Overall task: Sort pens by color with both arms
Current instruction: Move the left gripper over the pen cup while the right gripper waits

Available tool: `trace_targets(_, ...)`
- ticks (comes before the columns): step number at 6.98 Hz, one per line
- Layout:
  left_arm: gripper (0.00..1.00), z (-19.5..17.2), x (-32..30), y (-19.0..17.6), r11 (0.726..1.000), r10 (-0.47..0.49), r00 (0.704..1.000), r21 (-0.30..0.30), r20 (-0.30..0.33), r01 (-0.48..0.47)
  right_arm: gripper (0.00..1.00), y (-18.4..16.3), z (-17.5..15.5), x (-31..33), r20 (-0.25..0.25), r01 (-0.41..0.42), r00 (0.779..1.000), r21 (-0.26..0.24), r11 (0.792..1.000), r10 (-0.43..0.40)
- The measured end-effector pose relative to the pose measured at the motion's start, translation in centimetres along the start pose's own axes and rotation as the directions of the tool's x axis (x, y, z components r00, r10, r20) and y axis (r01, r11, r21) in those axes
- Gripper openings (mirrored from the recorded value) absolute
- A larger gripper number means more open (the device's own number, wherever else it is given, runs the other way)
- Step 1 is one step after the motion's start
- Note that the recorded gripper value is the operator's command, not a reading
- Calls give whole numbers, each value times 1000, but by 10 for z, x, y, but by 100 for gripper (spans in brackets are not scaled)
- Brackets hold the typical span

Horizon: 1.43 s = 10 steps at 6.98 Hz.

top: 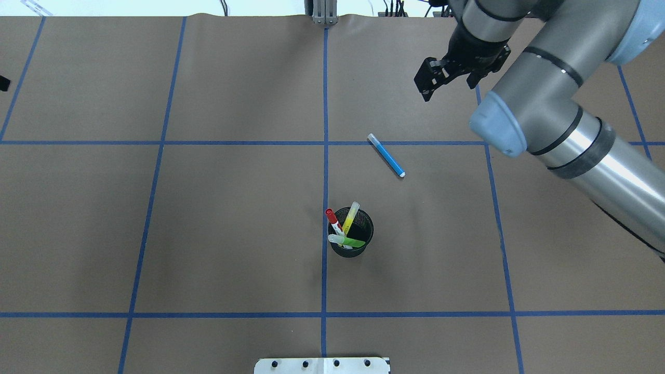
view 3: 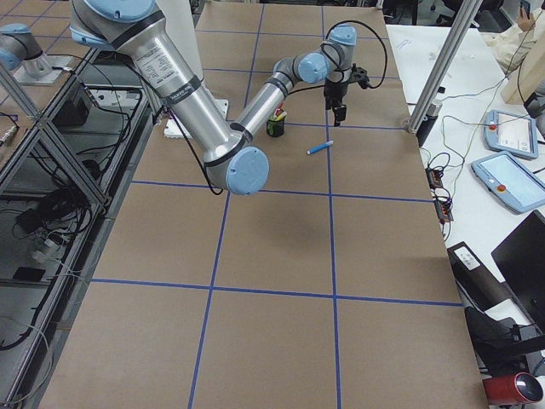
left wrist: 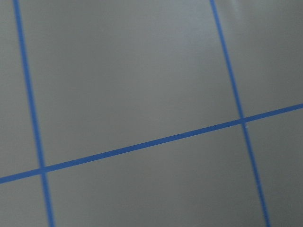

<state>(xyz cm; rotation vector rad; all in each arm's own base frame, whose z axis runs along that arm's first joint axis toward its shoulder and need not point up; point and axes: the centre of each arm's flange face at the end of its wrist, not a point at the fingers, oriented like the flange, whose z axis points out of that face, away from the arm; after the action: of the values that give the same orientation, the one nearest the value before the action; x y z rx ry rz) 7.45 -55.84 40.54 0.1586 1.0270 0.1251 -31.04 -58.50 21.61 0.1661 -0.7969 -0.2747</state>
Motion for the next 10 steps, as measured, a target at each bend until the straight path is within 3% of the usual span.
trace_targets(2,100,33,110,-22,998,-51,997,-44,-49,49,99,6,-12,49,28,-14,999,-25,1000,15)
trace_targets(5,100,93,269,-21,990,-107,992,-103,-68,99,99,7,-12,68,-18,-52,999,-36,998,51)
trace_targets(10,99,189,413,-14,967,-77,994,-250,-79,55,99,7,-12,62,-19,-53,998,-37,998,52)
